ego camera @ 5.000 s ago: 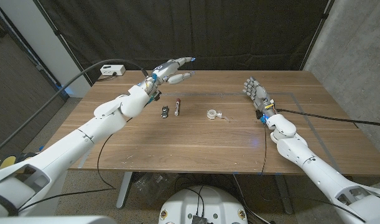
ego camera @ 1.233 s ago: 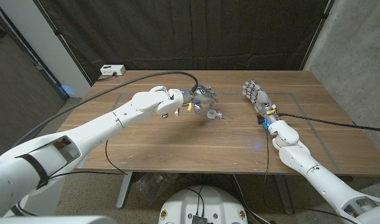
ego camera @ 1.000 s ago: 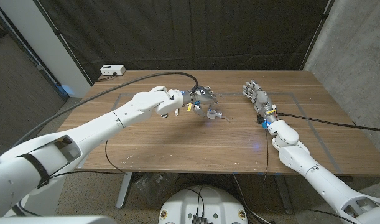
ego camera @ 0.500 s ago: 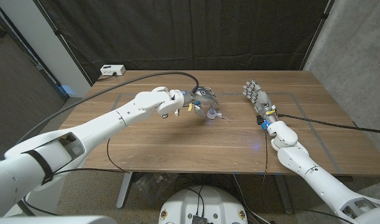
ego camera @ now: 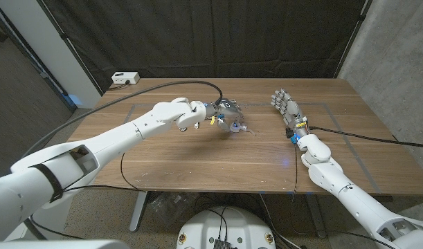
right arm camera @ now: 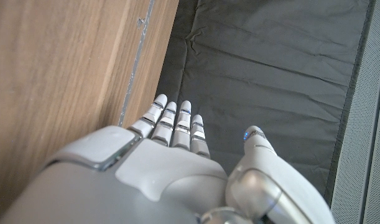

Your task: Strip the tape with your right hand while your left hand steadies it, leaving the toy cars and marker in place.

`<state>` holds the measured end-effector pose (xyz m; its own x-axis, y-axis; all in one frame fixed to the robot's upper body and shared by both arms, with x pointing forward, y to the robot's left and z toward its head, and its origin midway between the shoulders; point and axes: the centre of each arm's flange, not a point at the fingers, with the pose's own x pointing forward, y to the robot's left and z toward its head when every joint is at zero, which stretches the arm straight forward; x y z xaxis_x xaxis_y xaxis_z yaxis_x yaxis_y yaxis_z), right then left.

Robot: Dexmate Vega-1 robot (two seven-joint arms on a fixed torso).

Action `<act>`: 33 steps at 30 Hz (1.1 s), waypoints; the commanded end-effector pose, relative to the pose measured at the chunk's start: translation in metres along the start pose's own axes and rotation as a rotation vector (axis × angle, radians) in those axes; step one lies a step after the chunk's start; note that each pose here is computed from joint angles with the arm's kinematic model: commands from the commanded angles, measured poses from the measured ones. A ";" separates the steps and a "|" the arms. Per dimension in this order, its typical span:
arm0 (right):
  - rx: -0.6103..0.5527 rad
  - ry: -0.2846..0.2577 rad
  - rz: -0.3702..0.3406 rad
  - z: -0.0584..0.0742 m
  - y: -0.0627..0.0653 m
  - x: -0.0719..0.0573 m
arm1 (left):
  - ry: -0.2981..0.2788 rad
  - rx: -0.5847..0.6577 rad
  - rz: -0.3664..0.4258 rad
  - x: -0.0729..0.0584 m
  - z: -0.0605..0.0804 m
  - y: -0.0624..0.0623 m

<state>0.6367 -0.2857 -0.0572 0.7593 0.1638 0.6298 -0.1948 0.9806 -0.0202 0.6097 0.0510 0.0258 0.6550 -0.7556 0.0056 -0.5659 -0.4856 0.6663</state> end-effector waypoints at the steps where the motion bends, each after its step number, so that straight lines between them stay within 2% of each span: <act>1: 0.022 0.005 0.022 0.002 -0.006 0.000 | 0.024 0.095 0.029 0.004 0.004 -0.008; 3: 0.023 0.013 0.015 0.002 -0.007 -0.001 | 0.031 0.147 0.038 0.004 0.006 -0.008; 19: 0.020 0.031 0.012 0.001 -0.008 -0.001 | 0.042 0.095 0.069 0.009 0.007 -0.025; 23: 0.017 0.036 0.012 0.001 -0.008 0.000 | 0.048 0.089 0.093 0.009 0.007 -0.025; 29: 0.015 0.037 0.007 0.001 -0.008 -0.003 | 0.053 0.096 0.078 0.011 0.007 -0.026; 33: 0.014 0.041 0.001 0.000 -0.008 -0.005 | 0.063 0.083 0.127 0.008 0.008 -0.027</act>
<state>0.6365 -0.2934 -0.0572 0.7767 0.1772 0.6045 -0.2142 0.9767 -0.0112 0.6258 0.0525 0.0070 0.6308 -0.7703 0.0933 -0.6584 -0.4677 0.5897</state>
